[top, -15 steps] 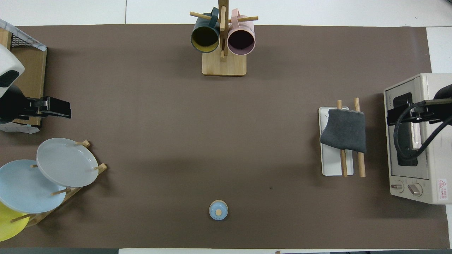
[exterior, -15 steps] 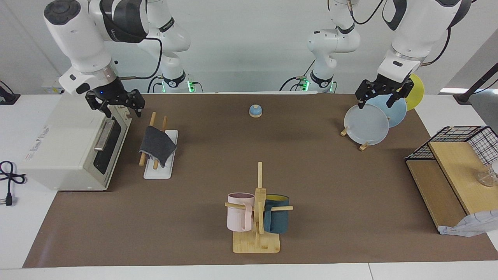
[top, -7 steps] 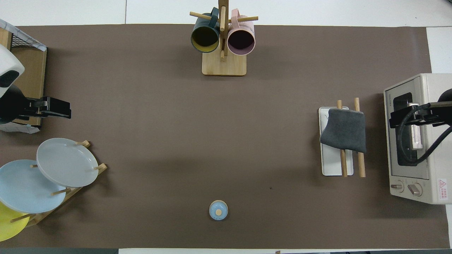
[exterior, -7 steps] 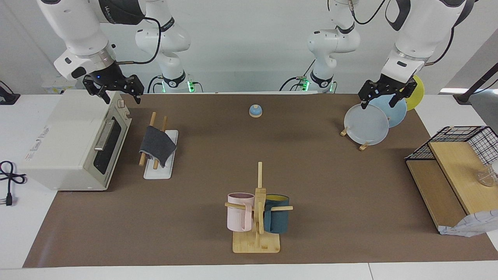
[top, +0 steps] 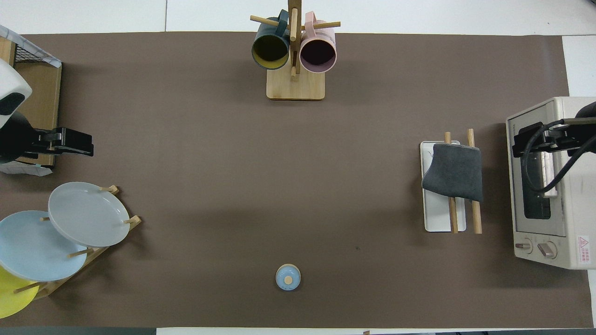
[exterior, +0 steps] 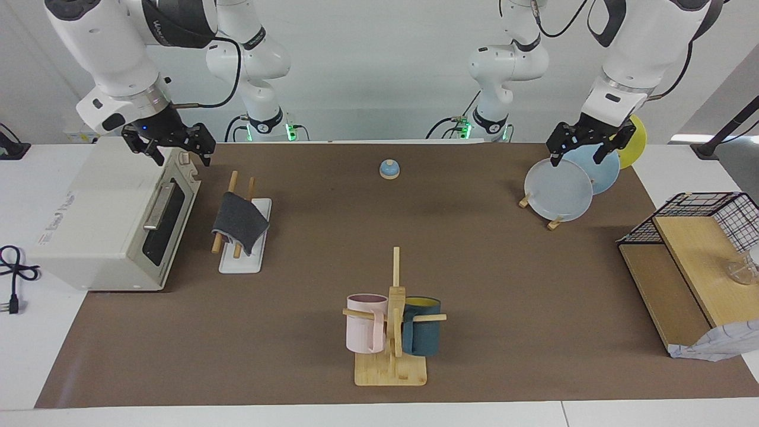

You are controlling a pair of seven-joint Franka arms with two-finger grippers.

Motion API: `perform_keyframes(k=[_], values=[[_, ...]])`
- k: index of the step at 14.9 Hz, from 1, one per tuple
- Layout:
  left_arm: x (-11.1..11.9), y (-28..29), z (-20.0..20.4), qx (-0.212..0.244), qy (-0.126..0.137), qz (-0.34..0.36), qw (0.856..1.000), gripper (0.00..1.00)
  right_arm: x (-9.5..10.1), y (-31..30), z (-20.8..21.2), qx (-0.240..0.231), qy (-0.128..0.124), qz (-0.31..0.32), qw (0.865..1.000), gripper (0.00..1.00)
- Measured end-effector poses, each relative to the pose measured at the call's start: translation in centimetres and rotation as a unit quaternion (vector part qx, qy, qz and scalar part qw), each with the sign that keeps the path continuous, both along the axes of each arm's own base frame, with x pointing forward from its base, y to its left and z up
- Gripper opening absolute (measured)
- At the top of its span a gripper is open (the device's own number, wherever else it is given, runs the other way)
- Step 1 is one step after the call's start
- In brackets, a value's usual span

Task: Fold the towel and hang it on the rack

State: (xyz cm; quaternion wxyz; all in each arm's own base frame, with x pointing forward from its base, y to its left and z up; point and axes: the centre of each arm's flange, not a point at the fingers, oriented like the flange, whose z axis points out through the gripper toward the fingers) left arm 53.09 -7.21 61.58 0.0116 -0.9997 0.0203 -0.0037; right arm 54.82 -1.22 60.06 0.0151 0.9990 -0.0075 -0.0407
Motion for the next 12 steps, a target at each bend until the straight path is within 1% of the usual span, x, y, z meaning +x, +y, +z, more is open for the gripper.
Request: perform_keyframes(k=[12], values=[[0.0, 0.01, 0.0, 0.0, 0.0, 0.0, 1.0, 1.0, 0.2, -0.28, 0.46, 0.0, -0.011, -0.002, 1.0, 1.0]])
